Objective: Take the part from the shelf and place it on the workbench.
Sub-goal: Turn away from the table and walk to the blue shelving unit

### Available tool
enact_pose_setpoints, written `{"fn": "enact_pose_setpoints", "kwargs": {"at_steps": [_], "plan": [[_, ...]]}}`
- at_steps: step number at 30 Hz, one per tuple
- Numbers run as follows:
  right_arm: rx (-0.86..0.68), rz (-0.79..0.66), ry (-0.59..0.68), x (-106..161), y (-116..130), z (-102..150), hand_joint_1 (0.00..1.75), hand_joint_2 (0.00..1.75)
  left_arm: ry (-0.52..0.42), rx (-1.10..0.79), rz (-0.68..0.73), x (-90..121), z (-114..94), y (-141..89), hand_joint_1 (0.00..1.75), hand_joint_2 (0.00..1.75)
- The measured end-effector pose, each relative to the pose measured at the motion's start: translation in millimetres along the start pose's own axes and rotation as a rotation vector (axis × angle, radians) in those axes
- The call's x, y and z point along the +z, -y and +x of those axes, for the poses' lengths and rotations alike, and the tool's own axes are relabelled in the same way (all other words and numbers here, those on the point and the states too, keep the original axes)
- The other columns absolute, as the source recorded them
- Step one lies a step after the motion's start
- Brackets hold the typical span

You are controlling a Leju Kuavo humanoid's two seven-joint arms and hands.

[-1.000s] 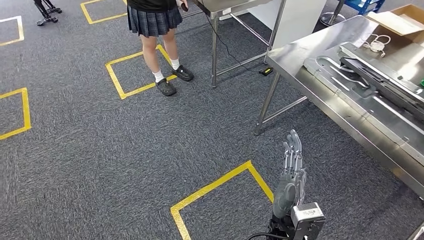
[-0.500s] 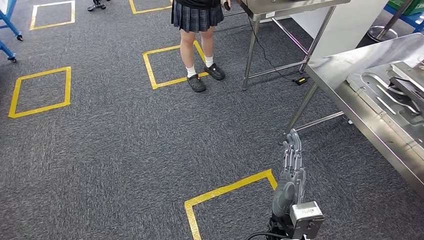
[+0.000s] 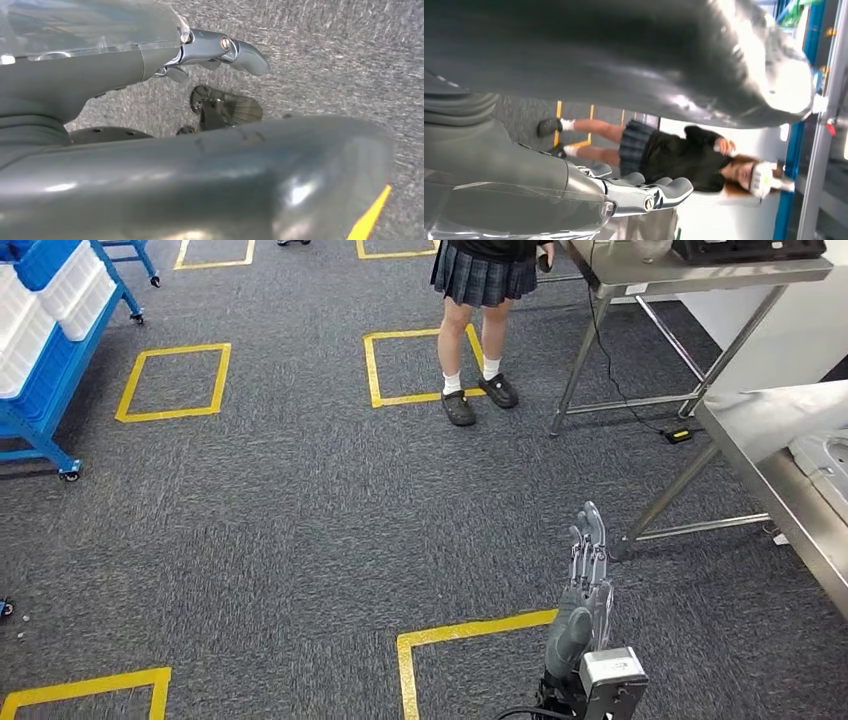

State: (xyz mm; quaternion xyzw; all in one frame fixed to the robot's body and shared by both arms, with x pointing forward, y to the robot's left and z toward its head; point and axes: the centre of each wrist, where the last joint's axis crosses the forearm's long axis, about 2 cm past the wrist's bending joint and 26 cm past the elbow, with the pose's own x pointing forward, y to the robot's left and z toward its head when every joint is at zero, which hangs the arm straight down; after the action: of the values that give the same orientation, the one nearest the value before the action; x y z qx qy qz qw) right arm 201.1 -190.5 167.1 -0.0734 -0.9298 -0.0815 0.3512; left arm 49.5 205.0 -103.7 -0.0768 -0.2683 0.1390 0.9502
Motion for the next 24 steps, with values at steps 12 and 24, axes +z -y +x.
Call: {"fn": "enact_pose_setpoints", "kwargs": {"at_steps": [12,24], "plan": [[0.003,0.007,-0.012,5.9,1.9,2.2,0.0,0.0,-0.021,-0.081,-0.024,-0.4,0.5,3.0,0.0,0.0],[-0.017,0.044,-0.016,6.6,0.1,0.3,0.0,0.0,-0.025,-0.07,-0.012,0.0,-0.3,3.8,0.0,0.0]]}}
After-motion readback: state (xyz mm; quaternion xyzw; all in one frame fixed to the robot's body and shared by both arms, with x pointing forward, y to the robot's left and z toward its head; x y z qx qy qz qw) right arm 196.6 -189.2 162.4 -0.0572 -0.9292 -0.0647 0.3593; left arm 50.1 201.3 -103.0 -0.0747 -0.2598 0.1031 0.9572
